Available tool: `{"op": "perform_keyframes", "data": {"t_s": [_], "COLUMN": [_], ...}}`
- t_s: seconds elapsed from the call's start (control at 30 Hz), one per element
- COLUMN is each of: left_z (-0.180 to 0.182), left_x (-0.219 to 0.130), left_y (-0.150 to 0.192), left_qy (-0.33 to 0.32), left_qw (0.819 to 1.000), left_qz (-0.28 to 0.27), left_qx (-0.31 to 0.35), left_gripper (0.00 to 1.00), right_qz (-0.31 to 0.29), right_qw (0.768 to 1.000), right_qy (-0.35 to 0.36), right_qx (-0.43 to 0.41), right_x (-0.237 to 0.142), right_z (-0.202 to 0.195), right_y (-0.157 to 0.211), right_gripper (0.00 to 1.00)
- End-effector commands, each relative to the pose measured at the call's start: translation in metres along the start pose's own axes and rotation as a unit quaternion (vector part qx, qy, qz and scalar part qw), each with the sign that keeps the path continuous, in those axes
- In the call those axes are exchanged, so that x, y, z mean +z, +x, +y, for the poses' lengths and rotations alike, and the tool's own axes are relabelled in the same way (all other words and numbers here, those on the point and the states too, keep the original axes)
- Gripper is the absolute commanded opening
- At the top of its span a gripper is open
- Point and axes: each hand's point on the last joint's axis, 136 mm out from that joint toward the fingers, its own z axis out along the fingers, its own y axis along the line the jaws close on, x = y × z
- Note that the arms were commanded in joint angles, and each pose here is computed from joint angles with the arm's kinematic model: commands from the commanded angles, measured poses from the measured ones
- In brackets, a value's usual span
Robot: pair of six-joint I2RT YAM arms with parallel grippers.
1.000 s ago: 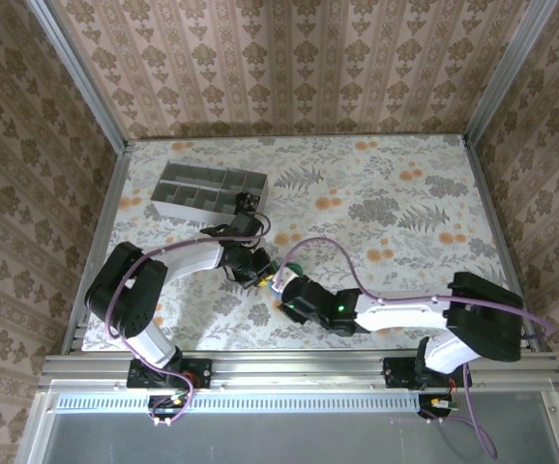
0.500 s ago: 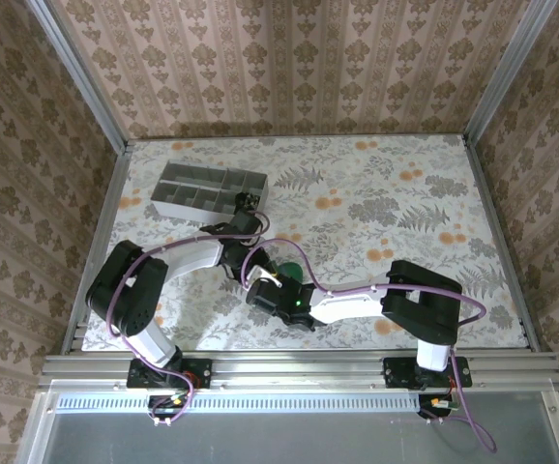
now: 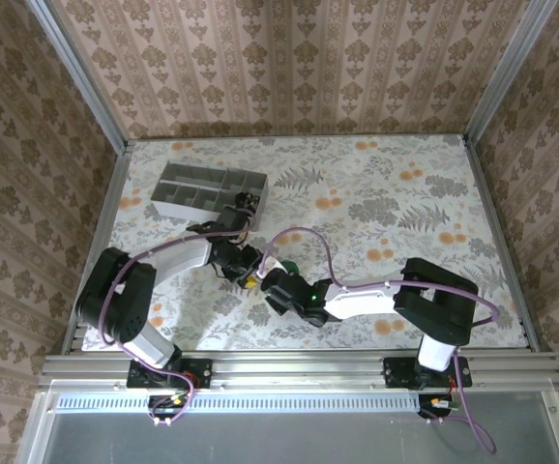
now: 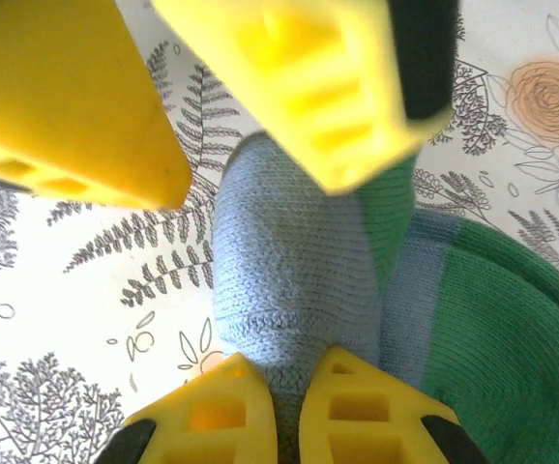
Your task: Roll the socks
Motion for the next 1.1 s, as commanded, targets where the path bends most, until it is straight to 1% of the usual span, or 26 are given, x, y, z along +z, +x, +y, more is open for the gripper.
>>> {"op": "perform_keyframes", "data": {"t_s": [0.0, 0.2, 0.33, 0.43, 0.63, 0.8, 1.07], "left_z": [-0.001, -0.003, -0.007, -0.011, -0.013, -0.010, -0.004], "left_x": [-0.010, -0.010, -0.010, -0.007, 0.006, 0.014, 0.024], "left_y": [-0.003, -0.001, 0.001, 0.004, 0.012, 0.016, 0.013], "left_qy": [0.003, 0.017, 0.031, 0.037, 0.035, 0.026, 0.010], "left_qw": [1.000, 1.000, 0.999, 0.999, 0.999, 0.999, 1.000], "left_qz": [-0.011, -0.011, -0.012, -0.009, 0.003, 0.008, 0.009], "left_qx": [-0.019, -0.018, -0.010, 0.000, 0.010, 0.020, 0.028], "left_gripper": [0.50, 0.50, 0.50, 0.50, 0.49, 0.47, 0.47], "right_qz": [0.257, 0.266, 0.271, 0.282, 0.312, 0.323, 0.330], "right_qw": [0.966, 0.955, 0.944, 0.934, 0.915, 0.902, 0.865], "right_qy": [-0.032, -0.088, -0.117, -0.134, -0.141, -0.138, -0.157], "right_qx": [0.020, 0.098, 0.150, 0.173, 0.214, 0.251, 0.344], "right_x": [0.000, -0.002, -0.005, -0.008, -0.010, -0.009, -0.005], "right_z": [-0.013, -0.012, -0.015, -0.016, -0.021, -0.026, -0.030], "right_y": [0.161, 0.173, 0.179, 0.186, 0.200, 0.205, 0.209], "right_gripper": [0.00, 0.00, 0.00, 0.00, 0.00, 0.00, 0.00]}}
